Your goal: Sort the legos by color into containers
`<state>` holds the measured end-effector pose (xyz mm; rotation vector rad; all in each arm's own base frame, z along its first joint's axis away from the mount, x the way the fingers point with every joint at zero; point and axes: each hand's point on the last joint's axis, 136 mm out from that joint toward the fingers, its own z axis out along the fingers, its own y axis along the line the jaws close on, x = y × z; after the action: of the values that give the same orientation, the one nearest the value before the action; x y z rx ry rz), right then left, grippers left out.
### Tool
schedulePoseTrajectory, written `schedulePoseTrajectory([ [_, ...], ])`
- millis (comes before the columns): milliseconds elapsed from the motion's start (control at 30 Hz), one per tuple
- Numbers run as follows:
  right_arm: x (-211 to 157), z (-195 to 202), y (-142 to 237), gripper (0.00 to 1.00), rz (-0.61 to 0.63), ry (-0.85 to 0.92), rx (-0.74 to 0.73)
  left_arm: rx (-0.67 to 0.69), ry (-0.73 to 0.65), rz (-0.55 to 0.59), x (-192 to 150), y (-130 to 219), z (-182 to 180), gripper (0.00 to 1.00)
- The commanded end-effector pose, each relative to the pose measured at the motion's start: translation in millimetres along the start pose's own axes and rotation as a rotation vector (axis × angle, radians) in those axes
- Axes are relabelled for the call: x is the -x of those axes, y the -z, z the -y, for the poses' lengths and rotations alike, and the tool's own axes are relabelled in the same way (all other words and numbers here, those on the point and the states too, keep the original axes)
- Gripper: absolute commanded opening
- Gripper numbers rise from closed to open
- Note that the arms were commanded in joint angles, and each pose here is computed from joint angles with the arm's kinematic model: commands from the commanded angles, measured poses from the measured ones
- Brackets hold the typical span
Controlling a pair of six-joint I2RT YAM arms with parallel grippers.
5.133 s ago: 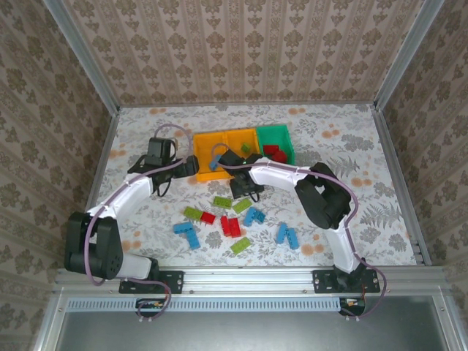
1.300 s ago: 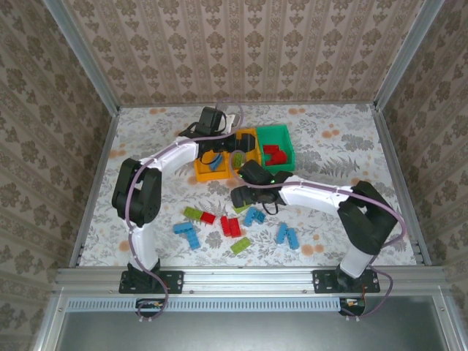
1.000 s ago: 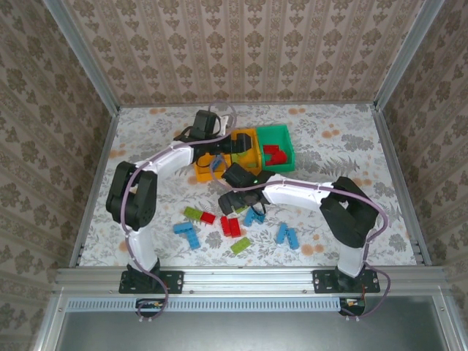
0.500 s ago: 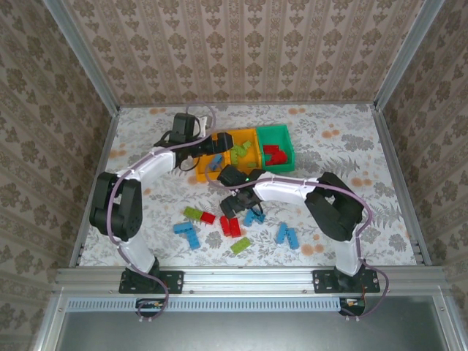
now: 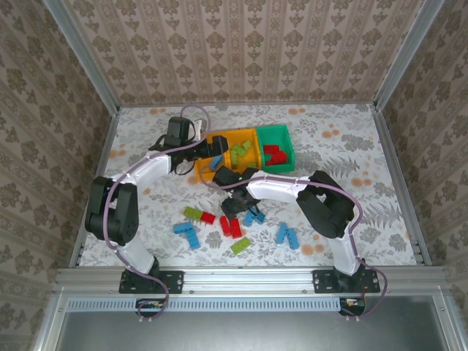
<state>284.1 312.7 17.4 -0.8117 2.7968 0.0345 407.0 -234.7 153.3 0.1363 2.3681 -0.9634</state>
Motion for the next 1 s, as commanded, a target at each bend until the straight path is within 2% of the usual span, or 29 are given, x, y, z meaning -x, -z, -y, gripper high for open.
schedulePoseTrajectory([
  [0, -14, 14, -12, 0.73, -0.077, 0.022, -0.077, -0.006, -0.005, 0.014, 1, 8, 1, 1.00],
  [100, -11, 15, -11, 0.65, -0.072, 0.013, -0.079, 0.000, -0.001, 0.012, -2, 9, -1, 1.00],
  [233, 1, 16, -1, 0.61, -0.014, -0.040, -0.045, 0.011, -0.003, 0.012, -5, 12, -5, 1.00],
  [500, 55, 28, 52, 0.58, 0.257, -0.248, 0.131, 0.093, -0.019, 0.003, -21, 25, -21, 1.00],
  [700, 90, 65, 87, 0.59, 0.413, -0.395, 0.147, 0.188, -0.037, -0.023, -38, 40, -37, 1.00],
  [833, 109, 92, 90, 0.59, 0.438, -0.452, 0.110, 0.274, -0.032, -0.068, -61, 49, -55, 1.00],
  [967, 122, 109, 79, 0.59, 0.372, -0.496, 0.067, 0.363, 0.020, -0.124, -89, 59, -75, 1.00],
])
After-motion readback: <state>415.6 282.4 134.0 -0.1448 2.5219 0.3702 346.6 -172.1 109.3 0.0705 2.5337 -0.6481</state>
